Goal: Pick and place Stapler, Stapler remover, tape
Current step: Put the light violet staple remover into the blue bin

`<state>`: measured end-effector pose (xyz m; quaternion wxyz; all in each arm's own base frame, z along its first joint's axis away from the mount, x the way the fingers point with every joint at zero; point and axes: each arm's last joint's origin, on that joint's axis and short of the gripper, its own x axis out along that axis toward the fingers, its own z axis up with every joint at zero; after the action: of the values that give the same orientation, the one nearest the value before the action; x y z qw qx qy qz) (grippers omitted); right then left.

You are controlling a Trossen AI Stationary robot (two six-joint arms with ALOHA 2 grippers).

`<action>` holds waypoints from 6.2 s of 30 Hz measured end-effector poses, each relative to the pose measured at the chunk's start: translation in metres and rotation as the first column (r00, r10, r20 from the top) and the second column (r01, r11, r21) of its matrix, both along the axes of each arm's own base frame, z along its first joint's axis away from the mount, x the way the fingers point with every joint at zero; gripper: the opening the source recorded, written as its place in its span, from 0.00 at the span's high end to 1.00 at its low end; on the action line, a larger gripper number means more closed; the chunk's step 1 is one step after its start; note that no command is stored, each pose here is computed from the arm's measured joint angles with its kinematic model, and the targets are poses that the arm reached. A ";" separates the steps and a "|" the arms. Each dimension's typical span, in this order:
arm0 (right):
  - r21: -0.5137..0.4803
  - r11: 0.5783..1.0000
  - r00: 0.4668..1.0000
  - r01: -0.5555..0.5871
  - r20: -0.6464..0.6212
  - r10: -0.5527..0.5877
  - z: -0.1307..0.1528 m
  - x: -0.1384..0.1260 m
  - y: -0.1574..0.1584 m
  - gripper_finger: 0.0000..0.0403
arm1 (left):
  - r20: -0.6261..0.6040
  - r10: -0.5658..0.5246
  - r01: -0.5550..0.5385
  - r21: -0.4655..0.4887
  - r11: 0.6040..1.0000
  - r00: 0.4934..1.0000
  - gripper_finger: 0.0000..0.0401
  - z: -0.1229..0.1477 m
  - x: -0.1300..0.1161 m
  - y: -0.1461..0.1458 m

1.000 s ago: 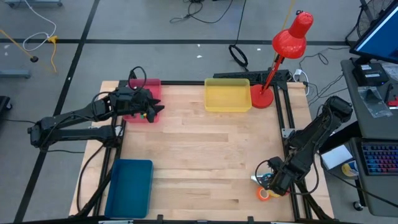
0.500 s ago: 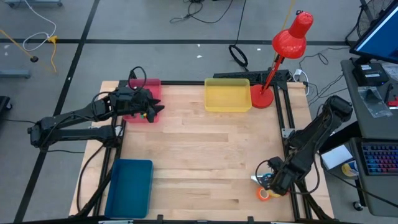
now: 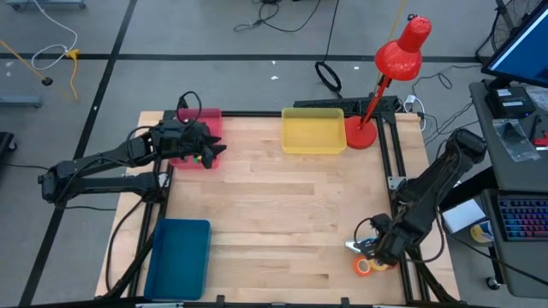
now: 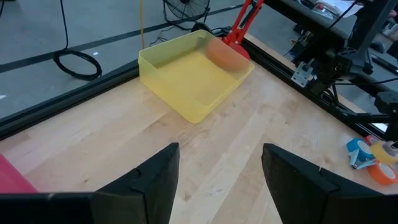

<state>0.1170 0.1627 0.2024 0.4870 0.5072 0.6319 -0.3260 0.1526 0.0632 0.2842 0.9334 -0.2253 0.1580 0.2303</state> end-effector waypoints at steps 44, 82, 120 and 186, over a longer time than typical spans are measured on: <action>-0.284 0.876 0.397 0.391 0.910 0.119 0.077 0.056 -0.056 1.00 | 0.136 -0.134 0.137 -0.014 0.990 0.982 0.43 0.011 0.012 -0.023; -0.558 0.581 0.235 0.593 0.810 0.538 0.069 0.166 -0.098 1.00 | 0.297 -0.334 0.212 0.375 0.903 0.895 0.43 0.003 0.115 -0.114; -0.553 0.719 0.302 0.422 0.833 0.464 0.050 0.170 -0.115 1.00 | -0.286 -0.368 0.466 0.527 0.711 0.885 0.43 0.017 0.180 -0.140; -0.412 0.873 0.266 0.261 0.900 0.346 0.037 0.177 -0.113 1.00 | -0.311 -0.511 0.598 0.442 0.669 0.802 0.43 0.002 0.190 -0.138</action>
<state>0.2938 0.0502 0.2390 0.8864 0.4406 0.1150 -0.0836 0.3429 -0.0748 0.2860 0.9675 0.1134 0.2254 -0.0139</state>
